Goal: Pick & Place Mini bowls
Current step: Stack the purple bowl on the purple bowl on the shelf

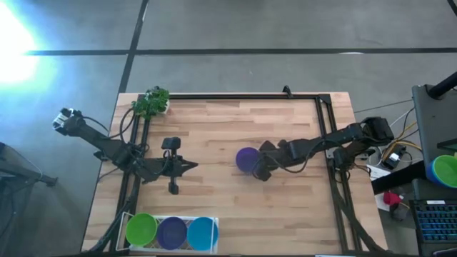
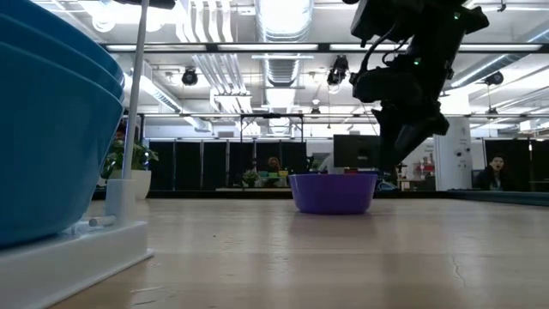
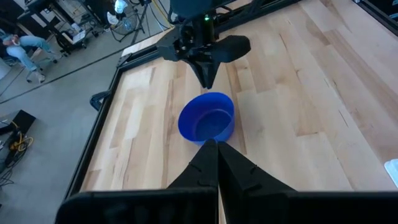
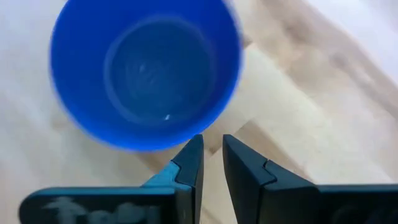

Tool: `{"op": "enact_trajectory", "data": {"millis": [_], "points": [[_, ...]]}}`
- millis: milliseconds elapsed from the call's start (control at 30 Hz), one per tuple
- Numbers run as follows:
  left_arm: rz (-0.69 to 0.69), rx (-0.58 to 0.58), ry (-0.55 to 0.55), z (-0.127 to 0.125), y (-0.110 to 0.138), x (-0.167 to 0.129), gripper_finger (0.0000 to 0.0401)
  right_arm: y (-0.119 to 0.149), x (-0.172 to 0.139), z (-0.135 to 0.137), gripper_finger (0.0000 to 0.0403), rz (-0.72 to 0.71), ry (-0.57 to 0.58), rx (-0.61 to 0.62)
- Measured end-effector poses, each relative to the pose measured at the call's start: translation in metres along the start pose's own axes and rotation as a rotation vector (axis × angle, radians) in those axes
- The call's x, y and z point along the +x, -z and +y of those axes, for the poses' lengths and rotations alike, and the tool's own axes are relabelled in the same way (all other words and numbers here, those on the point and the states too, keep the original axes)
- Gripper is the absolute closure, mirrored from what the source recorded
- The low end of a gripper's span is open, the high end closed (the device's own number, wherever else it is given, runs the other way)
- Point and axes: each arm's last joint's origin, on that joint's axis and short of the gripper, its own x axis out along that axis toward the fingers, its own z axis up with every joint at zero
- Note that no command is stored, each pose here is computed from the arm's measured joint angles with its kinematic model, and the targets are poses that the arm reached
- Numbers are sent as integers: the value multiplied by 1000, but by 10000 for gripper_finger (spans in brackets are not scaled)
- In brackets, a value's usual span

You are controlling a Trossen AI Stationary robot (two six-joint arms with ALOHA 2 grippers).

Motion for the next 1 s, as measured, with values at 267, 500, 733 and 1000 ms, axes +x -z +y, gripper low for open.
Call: {"op": "enact_trajectory", "data": {"millis": [267,500,733,1000], "points": [[0,1,0,0,0,0,401,-3,3,-6,344,-71,66,243],[5,4,0,0,1,0,401,-1,19,-7,344,-51,101,394],[5,4,0,0,1,0,401,-6,29,2,344,-88,37,394],[5,3,1,0,1,0,401,-17,29,14,344,-169,-95,382]]}}
